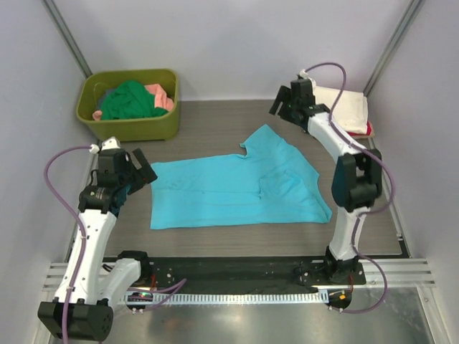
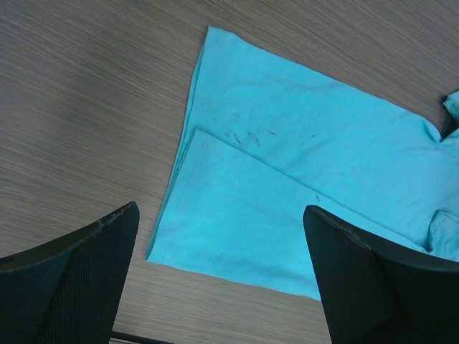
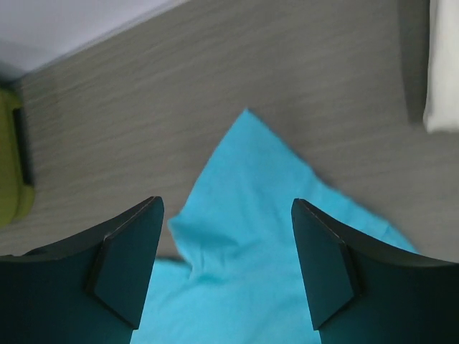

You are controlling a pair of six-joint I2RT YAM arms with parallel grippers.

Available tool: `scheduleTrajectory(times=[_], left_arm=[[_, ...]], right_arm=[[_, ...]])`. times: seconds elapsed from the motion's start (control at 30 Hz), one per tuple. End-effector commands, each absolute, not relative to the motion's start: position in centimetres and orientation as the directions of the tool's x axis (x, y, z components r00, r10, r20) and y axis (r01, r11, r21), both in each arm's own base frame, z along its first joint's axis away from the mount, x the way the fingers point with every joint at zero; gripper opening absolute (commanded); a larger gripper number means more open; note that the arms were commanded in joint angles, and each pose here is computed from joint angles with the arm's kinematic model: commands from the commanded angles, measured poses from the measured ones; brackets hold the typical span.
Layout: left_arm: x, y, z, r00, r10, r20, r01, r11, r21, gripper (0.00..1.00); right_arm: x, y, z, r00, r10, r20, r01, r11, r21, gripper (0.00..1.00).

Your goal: Fold and stack the t-shirts

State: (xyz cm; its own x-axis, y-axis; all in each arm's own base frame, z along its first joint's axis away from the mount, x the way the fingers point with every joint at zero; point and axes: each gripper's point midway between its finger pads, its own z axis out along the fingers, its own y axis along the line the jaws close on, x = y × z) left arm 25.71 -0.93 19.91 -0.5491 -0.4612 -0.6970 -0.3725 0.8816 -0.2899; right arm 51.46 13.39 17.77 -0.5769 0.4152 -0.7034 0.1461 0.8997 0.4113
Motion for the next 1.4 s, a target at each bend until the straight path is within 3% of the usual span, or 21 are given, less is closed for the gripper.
scheduleTrajectory(times=[0.0, 0.03, 0.07, 0.27, 0.6, 0.73, 0.87, 0.9, 1.0, 1.13, 1.23, 1.37], left_arm=[[25.5, -0.9, 20.6, -0.554, -0.408, -0.726, -0.319, 0.909, -0.268, 0.96], [25.4, -0.9, 20.8, -0.549, -0.407, -0.730, -0.317, 0.910, -0.268, 0.96], [25.3, -0.9, 20.8, -0.549, -0.407, -0.730, -0.315, 0.910, -0.270, 0.96], [25.3, -1.4, 20.9, -0.548, -0.407, -0.731, -0.293, 0.912, -0.288, 0.96], [25.2, -1.6, 20.9, -0.547, -0.411, -0.730, -0.281, 0.911, -0.302, 0.97], [25.2, -1.6, 20.9, -0.547, -0.409, -0.730, -0.281, 0.911, -0.301, 0.97], [25.1, -1.4, 21.0, -0.539, -0.410, -0.735, -0.288, 0.911, -0.296, 0.97], [25.1, -1.4, 20.9, -0.542, -0.409, -0.734, -0.289, 0.911, -0.295, 0.97], [25.3, -1.0, 20.6, -0.543, -0.421, -0.727, -0.302, 0.905, -0.298, 0.97], [26.4, -1.2, 20.6, -0.547, -0.455, -0.702, -0.315, 0.889, -0.331, 0.97], [28.0, -1.6, 19.8, -0.571, -0.496, -0.654, -0.351, 0.868, -0.352, 0.80], [31.1, -0.8, 18.3, -0.566, -0.550, -0.614, -0.451, 0.830, -0.328, 0.77]], right_arm=[[56.4, 12.8, 18.8, -0.528, 0.290, -0.798, 0.140, 0.957, 0.255, 0.78], [57.4, 13.2, 14.7, -0.595, 0.255, -0.762, 0.143, 0.967, 0.212, 0.77], [59.3, 13.9, 17.0, -0.552, 0.259, -0.793, 0.122, 0.966, 0.230, 0.77], [63.4, 15.9, 11.8, -0.578, 0.151, -0.802, 0.097, 0.988, 0.117, 0.70], [61.3, 15.6, 5.3, -0.680, 0.091, -0.728, 0.126, 0.992, 0.006, 0.64], [59.8, 16.3, 3.5, -0.712, 0.084, -0.698, 0.113, 0.994, 0.005, 0.47], [58.7, 16.5, 1.5, -0.745, 0.080, -0.662, 0.106, 0.994, 0.000, 0.23], [58.6, 16.5, 1.4, -0.745, 0.078, -0.662, 0.104, 0.995, 0.000, 0.12], [58.7, 16.5, 1.6, -0.744, 0.064, -0.665, 0.092, 0.996, -0.007, 0.01], [58.9, 16.8, 5.0, -0.713, 0.057, -0.699, 0.063, 0.998, 0.018, 0.01], [58.5, 16.9, 10.2, -0.652, 0.081, -0.754, 0.051, 0.997, 0.063, 0.01], [55.3, 17.1, 13.9, -0.620, 0.122, -0.775, 0.021, 0.990, 0.139, 0.01]])
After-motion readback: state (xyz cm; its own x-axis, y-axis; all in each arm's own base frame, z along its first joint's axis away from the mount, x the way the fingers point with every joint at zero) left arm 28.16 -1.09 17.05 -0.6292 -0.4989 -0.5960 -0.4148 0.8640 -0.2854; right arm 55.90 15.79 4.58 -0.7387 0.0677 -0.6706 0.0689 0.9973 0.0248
